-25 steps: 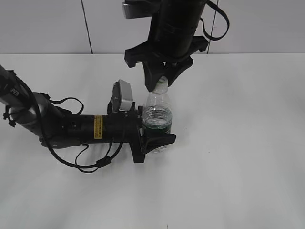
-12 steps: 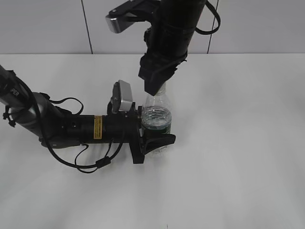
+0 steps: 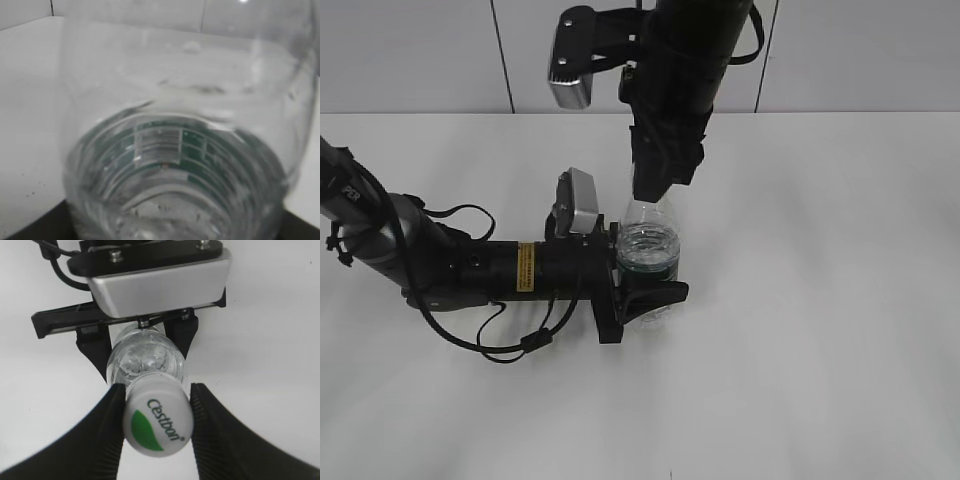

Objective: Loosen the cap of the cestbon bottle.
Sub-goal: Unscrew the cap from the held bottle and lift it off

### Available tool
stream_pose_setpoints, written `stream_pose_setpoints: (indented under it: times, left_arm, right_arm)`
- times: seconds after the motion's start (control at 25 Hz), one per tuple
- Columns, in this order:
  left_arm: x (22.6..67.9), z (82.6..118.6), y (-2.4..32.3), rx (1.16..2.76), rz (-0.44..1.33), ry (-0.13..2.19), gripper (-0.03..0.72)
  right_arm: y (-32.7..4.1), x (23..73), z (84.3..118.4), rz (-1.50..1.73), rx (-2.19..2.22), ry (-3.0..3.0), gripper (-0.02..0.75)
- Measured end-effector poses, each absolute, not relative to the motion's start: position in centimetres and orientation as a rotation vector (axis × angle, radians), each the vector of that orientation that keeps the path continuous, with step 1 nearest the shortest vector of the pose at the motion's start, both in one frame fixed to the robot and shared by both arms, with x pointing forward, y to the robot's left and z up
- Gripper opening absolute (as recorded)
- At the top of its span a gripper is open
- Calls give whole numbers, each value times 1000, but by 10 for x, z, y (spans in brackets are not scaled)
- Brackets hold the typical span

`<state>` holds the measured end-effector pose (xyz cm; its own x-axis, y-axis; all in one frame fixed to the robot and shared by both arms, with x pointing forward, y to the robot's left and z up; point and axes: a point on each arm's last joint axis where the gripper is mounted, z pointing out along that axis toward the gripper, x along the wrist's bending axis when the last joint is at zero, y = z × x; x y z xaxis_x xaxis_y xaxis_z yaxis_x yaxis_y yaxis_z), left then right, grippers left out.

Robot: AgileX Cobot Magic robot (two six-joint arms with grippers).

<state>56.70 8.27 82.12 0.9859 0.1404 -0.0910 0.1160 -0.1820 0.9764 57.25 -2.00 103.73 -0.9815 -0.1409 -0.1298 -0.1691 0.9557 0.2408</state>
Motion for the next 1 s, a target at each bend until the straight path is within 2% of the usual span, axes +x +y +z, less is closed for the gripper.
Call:
stream_pose_setpoints:
  times: [0.24, 0.56, 0.92, 1.0]
  left_arm:
    - [567, 821, 83, 1759, 26, 185, 409]
    - [567, 821, 83, 1760, 29, 182, 409]
    - [567, 821, 83, 1760, 28, 181, 409]
    - [567, 821, 83, 1758, 26, 189, 409]
  right_arm:
    - [-20, 572, 1037, 364, -562, 2933, 297]
    - [-20, 572, 1037, 352, -677, 2903, 297]
    - [-20, 572, 1037, 362, -517, 2947, 301]
    - [-20, 572, 1037, 369, -439, 2961, 355]
